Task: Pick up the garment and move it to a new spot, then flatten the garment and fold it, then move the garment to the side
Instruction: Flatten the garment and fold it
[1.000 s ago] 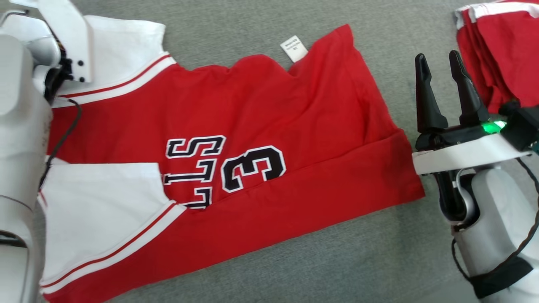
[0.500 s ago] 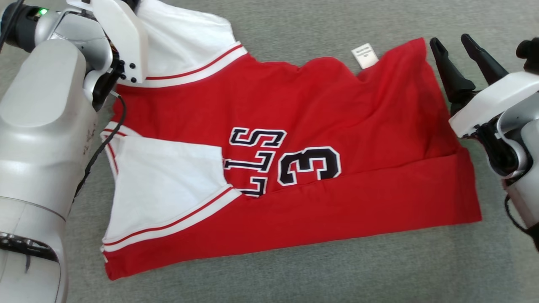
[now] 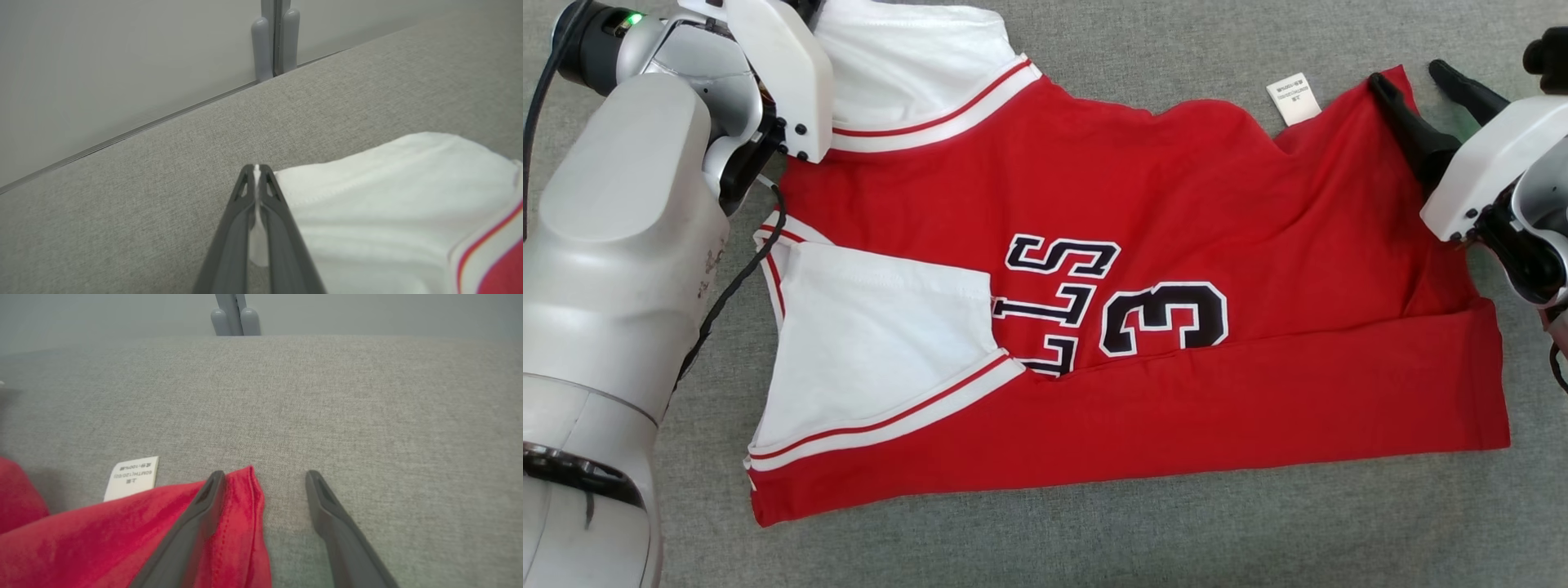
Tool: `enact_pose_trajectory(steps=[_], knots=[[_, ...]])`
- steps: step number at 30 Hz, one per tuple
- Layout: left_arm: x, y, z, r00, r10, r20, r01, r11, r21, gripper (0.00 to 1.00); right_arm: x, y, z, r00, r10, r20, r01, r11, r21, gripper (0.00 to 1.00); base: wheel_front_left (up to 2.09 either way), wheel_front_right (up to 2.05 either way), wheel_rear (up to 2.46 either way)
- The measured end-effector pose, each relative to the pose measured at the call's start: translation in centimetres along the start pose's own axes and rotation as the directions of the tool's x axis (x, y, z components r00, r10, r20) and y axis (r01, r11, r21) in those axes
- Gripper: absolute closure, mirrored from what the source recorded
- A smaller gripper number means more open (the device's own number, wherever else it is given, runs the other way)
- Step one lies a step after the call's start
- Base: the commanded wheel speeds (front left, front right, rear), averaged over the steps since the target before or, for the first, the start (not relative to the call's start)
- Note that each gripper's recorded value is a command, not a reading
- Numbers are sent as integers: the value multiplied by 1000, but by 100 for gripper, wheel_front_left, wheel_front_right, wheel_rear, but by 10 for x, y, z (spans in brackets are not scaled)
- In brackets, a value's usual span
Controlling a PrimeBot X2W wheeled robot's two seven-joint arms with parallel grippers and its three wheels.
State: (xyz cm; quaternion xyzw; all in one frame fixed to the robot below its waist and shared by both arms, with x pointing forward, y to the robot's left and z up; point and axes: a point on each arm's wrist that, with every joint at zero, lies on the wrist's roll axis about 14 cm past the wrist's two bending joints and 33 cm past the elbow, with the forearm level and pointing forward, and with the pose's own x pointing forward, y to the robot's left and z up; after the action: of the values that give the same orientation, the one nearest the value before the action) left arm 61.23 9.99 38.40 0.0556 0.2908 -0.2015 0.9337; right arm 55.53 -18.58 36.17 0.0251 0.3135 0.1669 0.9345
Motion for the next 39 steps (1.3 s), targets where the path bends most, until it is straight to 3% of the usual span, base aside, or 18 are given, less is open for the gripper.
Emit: enact_pose_trajectory(steps=[4,6,20,39], knots=[[2,-1,1,1000,-4,2,4,1000,3,100,4,5,-1,1000,20,-20,-20,1000,-9,0,0,0,0],[2,-1,-1,1000,-5,-4,5,1000,0,100,5,6,-3,999,27,-36,-27,1000,-5,100,0,0,0],[-2,20,-6,999,49,1,-49,999,-15,100,1,-23,-2,998,-58,-11,58,998,21,100,0,0,0],[-1,39,38,961,154,231,-147,988,-47,100,13,-35,34,978,-117,174,115,993,23,100,0,0,0]])
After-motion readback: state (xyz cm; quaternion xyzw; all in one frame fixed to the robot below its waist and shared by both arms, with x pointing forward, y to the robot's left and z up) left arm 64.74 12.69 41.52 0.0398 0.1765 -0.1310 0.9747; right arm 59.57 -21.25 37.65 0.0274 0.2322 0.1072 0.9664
